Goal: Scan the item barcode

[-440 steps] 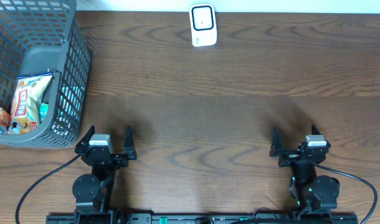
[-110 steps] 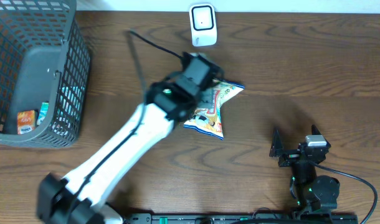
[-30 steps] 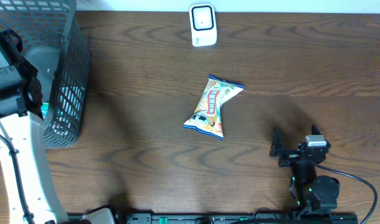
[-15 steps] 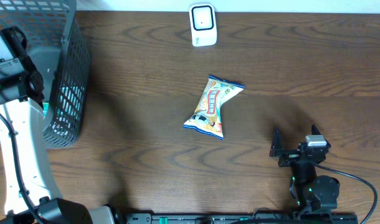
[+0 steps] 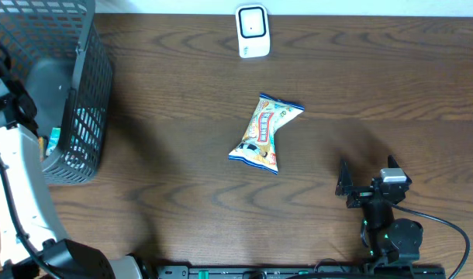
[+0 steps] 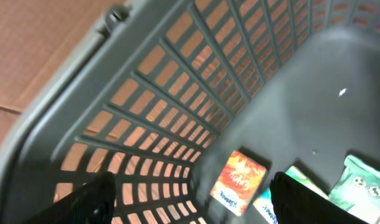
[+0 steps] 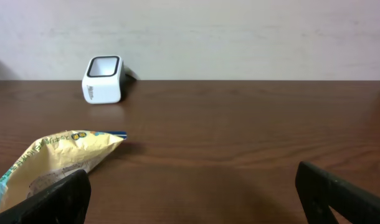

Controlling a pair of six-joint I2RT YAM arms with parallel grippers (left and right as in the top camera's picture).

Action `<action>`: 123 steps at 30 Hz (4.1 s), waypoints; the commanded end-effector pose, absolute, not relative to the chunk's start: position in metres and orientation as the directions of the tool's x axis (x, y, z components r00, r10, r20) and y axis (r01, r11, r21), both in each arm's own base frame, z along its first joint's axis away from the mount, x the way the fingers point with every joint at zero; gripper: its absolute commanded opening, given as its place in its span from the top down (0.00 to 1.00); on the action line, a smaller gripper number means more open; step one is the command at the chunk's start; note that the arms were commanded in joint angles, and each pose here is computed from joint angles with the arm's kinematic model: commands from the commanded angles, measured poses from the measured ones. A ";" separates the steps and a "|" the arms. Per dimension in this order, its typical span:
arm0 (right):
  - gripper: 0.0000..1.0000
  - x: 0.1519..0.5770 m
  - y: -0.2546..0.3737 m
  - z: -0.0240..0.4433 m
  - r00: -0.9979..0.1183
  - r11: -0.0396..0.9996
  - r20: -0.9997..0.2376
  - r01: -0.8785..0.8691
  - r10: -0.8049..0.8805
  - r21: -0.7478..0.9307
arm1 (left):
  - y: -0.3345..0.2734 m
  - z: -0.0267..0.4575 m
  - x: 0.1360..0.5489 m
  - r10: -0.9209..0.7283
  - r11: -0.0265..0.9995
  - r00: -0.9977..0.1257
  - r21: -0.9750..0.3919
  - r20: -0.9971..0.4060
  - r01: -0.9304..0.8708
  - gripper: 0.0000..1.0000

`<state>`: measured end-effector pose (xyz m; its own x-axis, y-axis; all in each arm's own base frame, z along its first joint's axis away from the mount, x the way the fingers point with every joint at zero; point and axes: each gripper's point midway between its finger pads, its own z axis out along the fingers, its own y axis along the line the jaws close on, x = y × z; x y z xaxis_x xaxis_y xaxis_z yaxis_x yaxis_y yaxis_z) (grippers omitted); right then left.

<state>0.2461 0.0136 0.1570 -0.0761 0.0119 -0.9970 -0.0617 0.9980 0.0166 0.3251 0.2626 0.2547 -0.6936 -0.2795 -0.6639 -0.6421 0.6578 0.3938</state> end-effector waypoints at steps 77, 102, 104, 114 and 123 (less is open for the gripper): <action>0.01 0.246 0.013 0.156 -0.078 0.998 -0.997 -0.059 0.022 0.027 | 0.257 0.200 0.338 -0.383 0.712 -0.710 0.301 -0.591 -0.634 0.23; 0.01 0.246 0.013 0.156 -0.078 0.998 -0.997 -0.059 0.022 0.027 | 0.255 0.190 0.343 -0.420 0.712 -0.690 0.257 -0.589 -0.653 0.22; 0.01 0.246 0.013 0.156 -0.078 0.998 -0.997 -0.059 0.022 0.026 | 0.255 0.190 0.343 -0.420 0.712 -0.691 0.257 -0.589 -0.653 0.22; 0.01 0.246 0.013 0.156 -0.079 0.998 -0.997 -0.059 0.022 0.027 | 0.256 0.183 0.345 -0.424 0.715 -0.699 0.261 -0.576 -0.649 0.22; 0.01 0.246 0.013 0.156 -0.078 0.998 -0.997 -0.059 0.022 0.026 | 0.256 0.183 0.345 -0.424 0.714 -0.699 0.261 -0.576 -0.649 0.23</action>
